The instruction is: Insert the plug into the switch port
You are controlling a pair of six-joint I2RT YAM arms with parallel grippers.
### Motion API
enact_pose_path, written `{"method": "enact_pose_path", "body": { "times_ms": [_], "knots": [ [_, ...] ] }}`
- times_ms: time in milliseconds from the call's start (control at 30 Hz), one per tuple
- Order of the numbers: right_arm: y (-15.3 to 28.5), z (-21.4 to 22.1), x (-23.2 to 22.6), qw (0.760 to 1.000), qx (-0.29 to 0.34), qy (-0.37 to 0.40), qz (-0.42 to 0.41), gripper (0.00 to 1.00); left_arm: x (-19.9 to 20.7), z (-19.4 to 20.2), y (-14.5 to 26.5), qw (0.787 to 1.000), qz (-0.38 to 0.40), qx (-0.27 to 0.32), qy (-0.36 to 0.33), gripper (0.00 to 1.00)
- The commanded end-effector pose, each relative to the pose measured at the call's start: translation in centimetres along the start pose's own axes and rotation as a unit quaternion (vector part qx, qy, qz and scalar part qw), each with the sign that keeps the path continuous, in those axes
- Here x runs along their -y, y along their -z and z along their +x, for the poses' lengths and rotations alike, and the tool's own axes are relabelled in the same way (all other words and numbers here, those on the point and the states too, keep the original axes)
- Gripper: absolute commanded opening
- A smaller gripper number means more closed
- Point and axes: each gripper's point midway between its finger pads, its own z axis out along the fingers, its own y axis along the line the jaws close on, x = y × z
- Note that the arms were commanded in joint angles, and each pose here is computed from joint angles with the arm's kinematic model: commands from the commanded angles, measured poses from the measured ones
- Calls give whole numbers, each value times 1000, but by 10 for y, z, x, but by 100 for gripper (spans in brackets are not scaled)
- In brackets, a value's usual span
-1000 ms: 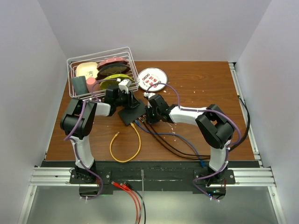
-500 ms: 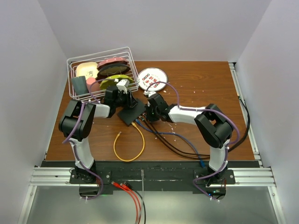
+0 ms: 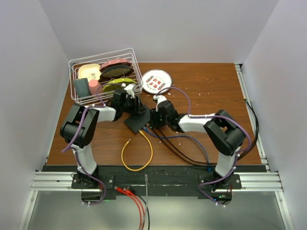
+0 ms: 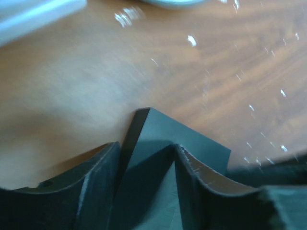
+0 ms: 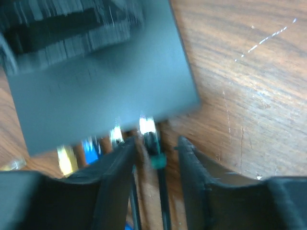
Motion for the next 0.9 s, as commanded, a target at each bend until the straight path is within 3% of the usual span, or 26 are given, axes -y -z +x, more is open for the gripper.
{"method": "enact_pose_path", "body": {
  "times_ms": [0,200,333,467,533,867],
  "knots": [
    [10,2,9,1000,20,-10,18,54,-9,63,19,991,-59,-112,45,57],
    [40,-4,3,999,35,-3,24,81,7,8,48,996,-73,-33,31,68],
    [71,-22,-4,998,67,-1,20,98,17,-20,88,995,-89,32,13,83],
    [109,-45,-17,994,109,-1,-6,99,42,-57,140,989,-72,126,-9,96],
    [135,-58,-21,991,136,-5,-17,99,49,-58,152,988,-59,140,-13,100],
    [228,-78,-10,971,237,-20,-23,99,66,-65,219,969,-42,243,-19,100]
  ]
}}
